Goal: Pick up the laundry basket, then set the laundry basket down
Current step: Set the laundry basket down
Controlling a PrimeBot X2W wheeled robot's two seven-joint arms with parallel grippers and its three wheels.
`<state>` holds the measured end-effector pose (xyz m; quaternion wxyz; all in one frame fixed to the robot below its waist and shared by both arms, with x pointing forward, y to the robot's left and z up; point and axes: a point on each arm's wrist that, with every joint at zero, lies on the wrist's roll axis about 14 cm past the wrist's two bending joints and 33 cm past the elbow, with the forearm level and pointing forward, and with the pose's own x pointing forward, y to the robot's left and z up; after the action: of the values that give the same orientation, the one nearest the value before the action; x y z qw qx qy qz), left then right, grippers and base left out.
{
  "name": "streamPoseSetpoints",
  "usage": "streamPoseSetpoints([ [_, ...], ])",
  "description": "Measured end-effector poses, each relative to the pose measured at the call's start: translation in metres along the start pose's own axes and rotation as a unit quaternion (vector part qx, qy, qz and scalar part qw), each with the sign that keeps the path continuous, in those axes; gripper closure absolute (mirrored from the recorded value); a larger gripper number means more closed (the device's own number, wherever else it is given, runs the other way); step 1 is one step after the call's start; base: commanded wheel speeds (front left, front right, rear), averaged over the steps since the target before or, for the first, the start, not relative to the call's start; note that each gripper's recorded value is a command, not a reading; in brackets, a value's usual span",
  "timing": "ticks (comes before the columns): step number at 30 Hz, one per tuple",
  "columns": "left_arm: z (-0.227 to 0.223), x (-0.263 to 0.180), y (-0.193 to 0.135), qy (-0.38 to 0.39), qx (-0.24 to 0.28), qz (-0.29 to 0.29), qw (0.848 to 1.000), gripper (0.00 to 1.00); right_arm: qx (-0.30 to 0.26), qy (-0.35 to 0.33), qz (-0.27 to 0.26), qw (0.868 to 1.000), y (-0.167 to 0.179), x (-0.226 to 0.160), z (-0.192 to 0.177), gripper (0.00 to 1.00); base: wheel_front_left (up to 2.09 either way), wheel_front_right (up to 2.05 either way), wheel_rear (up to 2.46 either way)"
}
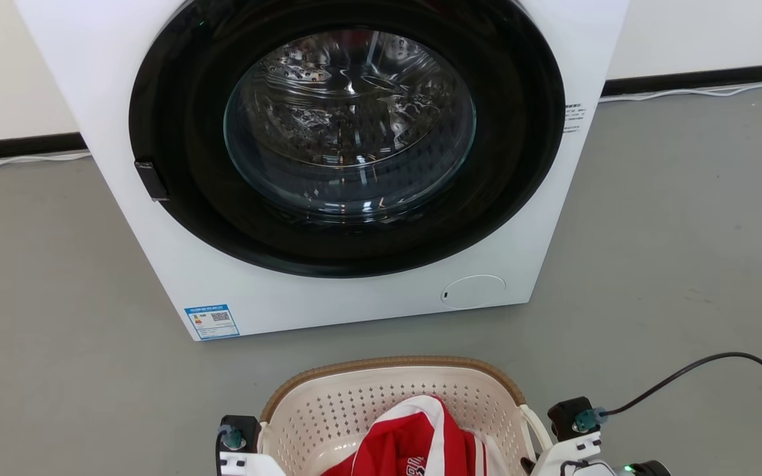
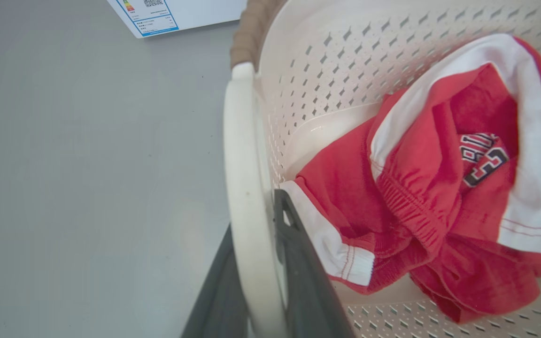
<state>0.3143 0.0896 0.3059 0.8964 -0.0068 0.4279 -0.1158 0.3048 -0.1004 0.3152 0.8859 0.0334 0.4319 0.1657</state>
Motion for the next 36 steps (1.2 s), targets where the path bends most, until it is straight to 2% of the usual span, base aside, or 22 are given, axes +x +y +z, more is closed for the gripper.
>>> streamPoseSetpoints([
  [4, 0.004, 0.002, 0.002, -0.006, -0.005, 0.004, 1.0, 1.0, -0.008, -0.01, 0.002, 1.0, 0.0, 0.003, 0.006, 1.0, 0.0, 0.0, 0.0],
  [11, 0.035, 0.017, 0.009, -0.036, -0.002, 0.019, 0.999, 1.0, -0.027, -0.051, 0.004, 0.998, -0.007, 0.017, 0.038, 1.0, 0.0, 0.0, 0.0],
  [21, 0.055, 0.052, 0.016, -0.047, -0.005, 0.027, 0.998, 1.0, -0.044, -0.065, 0.004, 0.997, -0.027, 0.052, 0.063, 1.0, 0.0, 0.0, 0.0],
  [28, 0.069, 0.087, 0.018, -0.054, -0.011, 0.027, 0.998, 1.0, -0.038, -0.075, 0.0, 0.996, -0.051, 0.083, 0.085, 1.0, 0.0, 0.0, 0.0],
  [36, 0.073, 0.129, 0.019, -0.047, -0.014, 0.025, 0.998, 1.0, -0.03, -0.076, -0.013, 0.997, -0.082, 0.12, 0.084, 1.0, 0.0, 0.0, 0.0],
])
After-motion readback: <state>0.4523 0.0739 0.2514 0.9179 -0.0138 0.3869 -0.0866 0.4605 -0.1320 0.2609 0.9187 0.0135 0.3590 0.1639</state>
